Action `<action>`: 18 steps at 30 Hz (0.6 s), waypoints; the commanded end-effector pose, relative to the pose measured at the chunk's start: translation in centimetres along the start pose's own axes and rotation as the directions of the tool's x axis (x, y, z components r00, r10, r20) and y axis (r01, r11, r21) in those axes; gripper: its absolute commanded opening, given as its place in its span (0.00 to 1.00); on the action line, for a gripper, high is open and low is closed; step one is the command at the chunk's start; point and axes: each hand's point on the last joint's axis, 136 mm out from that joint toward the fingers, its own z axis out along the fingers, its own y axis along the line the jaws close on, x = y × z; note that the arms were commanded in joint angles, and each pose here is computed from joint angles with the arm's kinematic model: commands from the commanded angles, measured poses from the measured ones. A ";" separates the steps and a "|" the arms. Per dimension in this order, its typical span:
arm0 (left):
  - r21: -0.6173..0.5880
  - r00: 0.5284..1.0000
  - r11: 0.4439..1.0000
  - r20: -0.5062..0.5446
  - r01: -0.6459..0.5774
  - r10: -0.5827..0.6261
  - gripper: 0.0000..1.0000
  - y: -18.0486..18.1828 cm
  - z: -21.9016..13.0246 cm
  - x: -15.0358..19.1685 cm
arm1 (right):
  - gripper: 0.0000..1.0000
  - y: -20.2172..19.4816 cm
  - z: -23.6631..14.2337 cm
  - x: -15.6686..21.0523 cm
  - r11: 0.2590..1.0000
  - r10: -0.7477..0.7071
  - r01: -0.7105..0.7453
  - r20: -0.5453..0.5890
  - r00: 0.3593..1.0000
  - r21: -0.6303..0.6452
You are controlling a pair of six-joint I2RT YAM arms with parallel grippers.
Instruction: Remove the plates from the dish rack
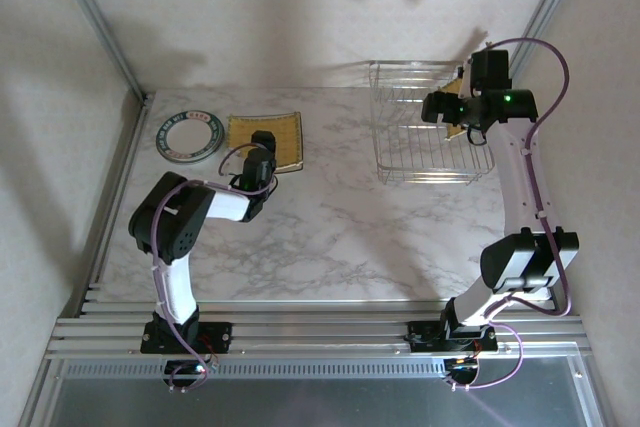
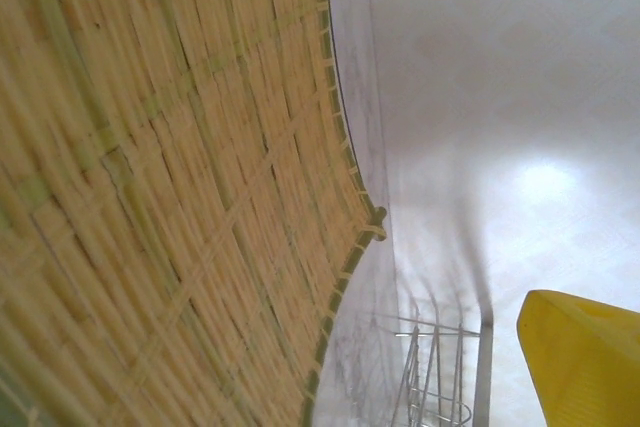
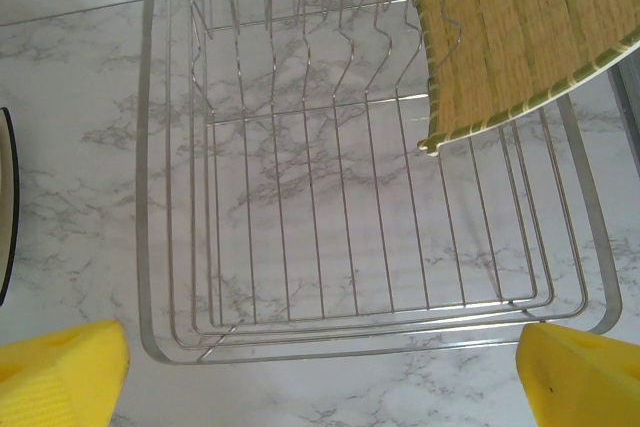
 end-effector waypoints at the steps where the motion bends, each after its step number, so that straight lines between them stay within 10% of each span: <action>1: -0.056 0.999 0.998 -0.035 -0.038 0.037 1.00 0.3 -0.6 0.3 | 0.99 0.3 -0.9 -0.3 1.000 0.018 -0.017 0.028 0.999 -0.025; 18: -0.125 0.983 0.983 -0.141 -0.138 0.120 1.00 0.8 -0.7 0.3 | 0.99 0.4 -1.6 -0.1 0.999 0.036 -0.034 0.051 0.998 -0.034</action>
